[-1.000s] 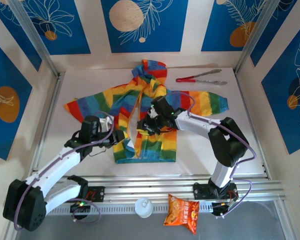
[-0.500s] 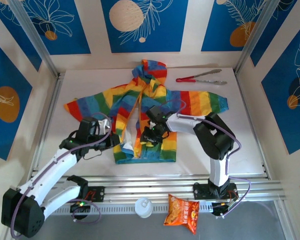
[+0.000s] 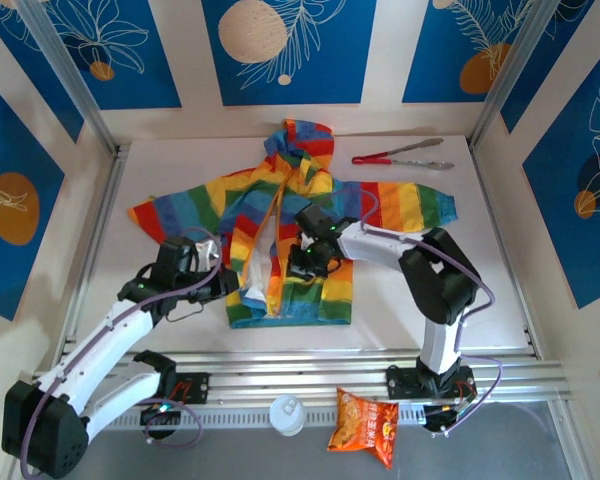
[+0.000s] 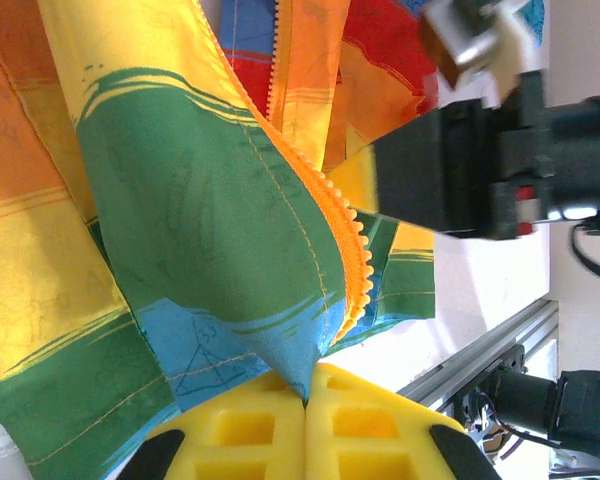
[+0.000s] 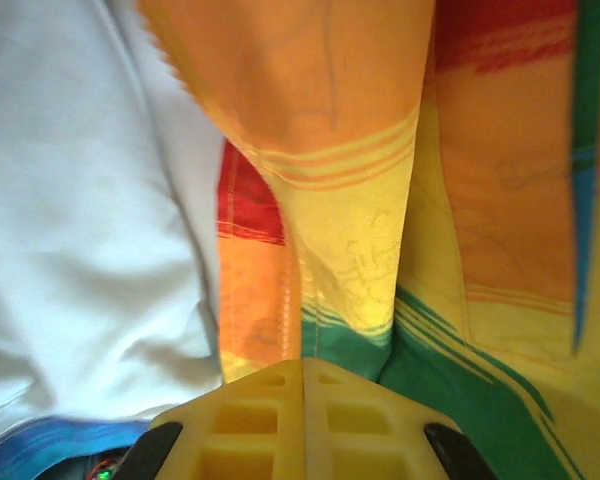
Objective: Zip up the jacket
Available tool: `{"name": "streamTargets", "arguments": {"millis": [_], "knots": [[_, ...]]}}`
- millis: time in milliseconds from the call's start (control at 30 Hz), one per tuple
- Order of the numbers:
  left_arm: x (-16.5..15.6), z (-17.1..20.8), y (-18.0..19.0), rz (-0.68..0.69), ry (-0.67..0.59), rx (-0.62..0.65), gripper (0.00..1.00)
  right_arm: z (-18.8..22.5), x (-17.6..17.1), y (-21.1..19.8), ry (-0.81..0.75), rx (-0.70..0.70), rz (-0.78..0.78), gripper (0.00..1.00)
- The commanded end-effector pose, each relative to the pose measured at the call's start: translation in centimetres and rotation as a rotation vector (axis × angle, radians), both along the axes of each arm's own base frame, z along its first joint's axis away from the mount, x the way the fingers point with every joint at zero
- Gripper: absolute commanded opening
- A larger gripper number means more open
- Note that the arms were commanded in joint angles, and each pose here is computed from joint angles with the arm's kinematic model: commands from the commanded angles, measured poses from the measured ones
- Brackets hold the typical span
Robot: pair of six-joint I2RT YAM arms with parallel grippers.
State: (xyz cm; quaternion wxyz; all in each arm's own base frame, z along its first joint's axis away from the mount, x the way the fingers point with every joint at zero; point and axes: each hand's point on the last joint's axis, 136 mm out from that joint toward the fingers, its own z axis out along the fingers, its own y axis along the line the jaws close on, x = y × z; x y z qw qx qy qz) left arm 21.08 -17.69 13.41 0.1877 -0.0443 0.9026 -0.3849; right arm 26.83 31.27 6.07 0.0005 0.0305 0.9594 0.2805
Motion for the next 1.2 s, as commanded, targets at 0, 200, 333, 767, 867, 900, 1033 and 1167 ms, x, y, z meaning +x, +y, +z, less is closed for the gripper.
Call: {"name": "streamTargets", "arguments": {"millis": [0, 200, 333, 767, 867, 900, 1033, 1167], "knots": [[-0.2, -1.0, -0.4, 0.004, 0.03, -0.038, 0.0, 3.2, 1.4, -2.2, -0.073, -0.019, -0.003, 0.0], [0.6, -1.9, -1.3, 0.0, 0.019, -0.071, 0.0, 7.7, 2.5, -6.1, -0.183, -0.076, -0.016, 0.0], [1.4, -2.3, -2.3, -0.029, 0.028, -0.079, 0.0, 9.3, 2.3, -7.7, -0.205, -0.092, 0.003, 0.0], [2.3, -3.6, -3.1, -0.036, 0.052, -0.068, 0.0, 3.0, 0.3, -0.1, -0.051, -0.021, 0.104, 0.3], [1.9, -3.9, -2.9, -0.033, 0.061, -0.066, 0.0, 1.1, 0.9, 1.2, -0.027, -0.029, 0.087, 0.33], [1.9, -3.9, -2.9, -0.033, 0.059, -0.067, 0.0, 0.6, 1.1, 1.3, -0.019, -0.047, 0.08, 0.34], [1.6, -4.0, -2.7, -0.031, 0.06, -0.068, 0.0, -1.3, 1.7, 1.2, 0.014, -0.126, 0.064, 0.35], [1.5, -4.1, -2.7, -0.029, 0.059, -0.066, 0.0, -1.9, 1.8, 0.9, 0.007, -0.171, 0.06, 0.38]]}}
